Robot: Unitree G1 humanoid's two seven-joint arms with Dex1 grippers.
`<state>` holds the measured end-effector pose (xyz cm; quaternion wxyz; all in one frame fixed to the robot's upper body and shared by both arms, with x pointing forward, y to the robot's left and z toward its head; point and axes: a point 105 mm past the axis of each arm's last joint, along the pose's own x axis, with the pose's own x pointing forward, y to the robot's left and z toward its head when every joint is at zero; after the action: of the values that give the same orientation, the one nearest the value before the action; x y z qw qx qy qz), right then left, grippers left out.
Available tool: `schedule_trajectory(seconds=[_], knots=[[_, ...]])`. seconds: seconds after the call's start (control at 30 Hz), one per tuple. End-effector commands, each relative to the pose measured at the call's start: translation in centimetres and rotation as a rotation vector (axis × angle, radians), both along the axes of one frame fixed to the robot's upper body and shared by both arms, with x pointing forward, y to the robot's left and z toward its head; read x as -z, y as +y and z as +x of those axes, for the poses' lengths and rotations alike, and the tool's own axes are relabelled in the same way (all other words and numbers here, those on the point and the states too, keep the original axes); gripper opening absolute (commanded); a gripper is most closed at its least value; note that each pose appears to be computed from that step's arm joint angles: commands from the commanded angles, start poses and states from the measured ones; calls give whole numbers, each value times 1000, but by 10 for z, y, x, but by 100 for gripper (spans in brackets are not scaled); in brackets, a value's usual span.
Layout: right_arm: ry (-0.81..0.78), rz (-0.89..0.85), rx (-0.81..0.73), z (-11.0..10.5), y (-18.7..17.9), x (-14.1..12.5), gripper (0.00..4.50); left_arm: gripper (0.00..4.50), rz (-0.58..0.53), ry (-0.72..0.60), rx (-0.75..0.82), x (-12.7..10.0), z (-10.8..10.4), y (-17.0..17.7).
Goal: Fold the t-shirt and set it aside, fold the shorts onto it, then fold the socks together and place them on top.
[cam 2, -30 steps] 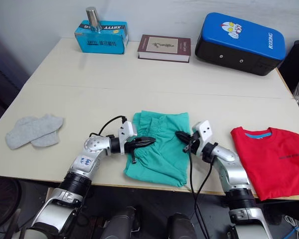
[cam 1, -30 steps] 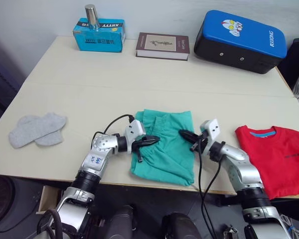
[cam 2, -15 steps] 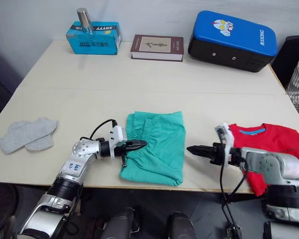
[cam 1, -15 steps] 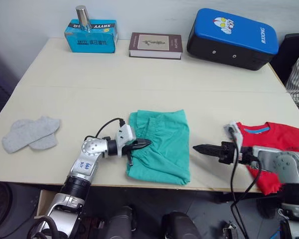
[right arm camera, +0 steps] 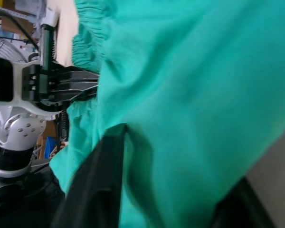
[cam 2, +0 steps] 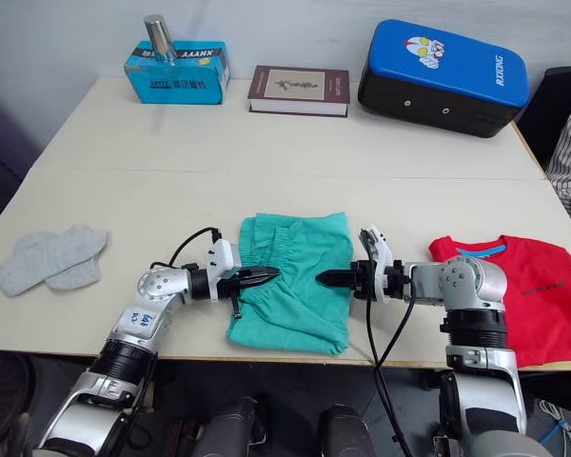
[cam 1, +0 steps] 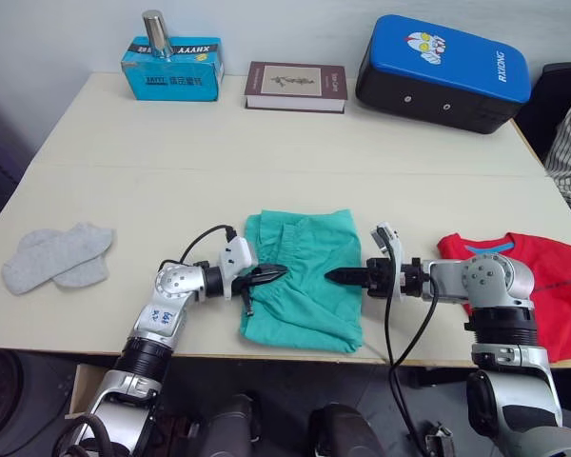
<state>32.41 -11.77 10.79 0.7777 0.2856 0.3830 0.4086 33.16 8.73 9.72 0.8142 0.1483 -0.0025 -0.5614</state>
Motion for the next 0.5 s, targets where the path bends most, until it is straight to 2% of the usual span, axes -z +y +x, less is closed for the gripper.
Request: schedule_trajectory(seconds=[0.03,0.07,0.13,0.23,0.33,0.5], knots=[[-77,41,3,-5,-12,-17,20,0,-48,18,8,-4,-5,0],[-126,106,-39,-14,-13,-35,3,0,-69,14,37,-9,-8,-4],[-186,173,-129,-34,-19,-63,3,0,-120,18,82,-20,-13,-9],[-259,143,-190,-58,-37,-87,3,0,-193,72,152,-31,-25,-12],[-317,70,-192,-78,-64,-109,0,52,-217,123,212,-38,-39,-13],[-408,-160,-105,-97,-124,-136,0,201,-277,153,220,-43,-50,-14]])
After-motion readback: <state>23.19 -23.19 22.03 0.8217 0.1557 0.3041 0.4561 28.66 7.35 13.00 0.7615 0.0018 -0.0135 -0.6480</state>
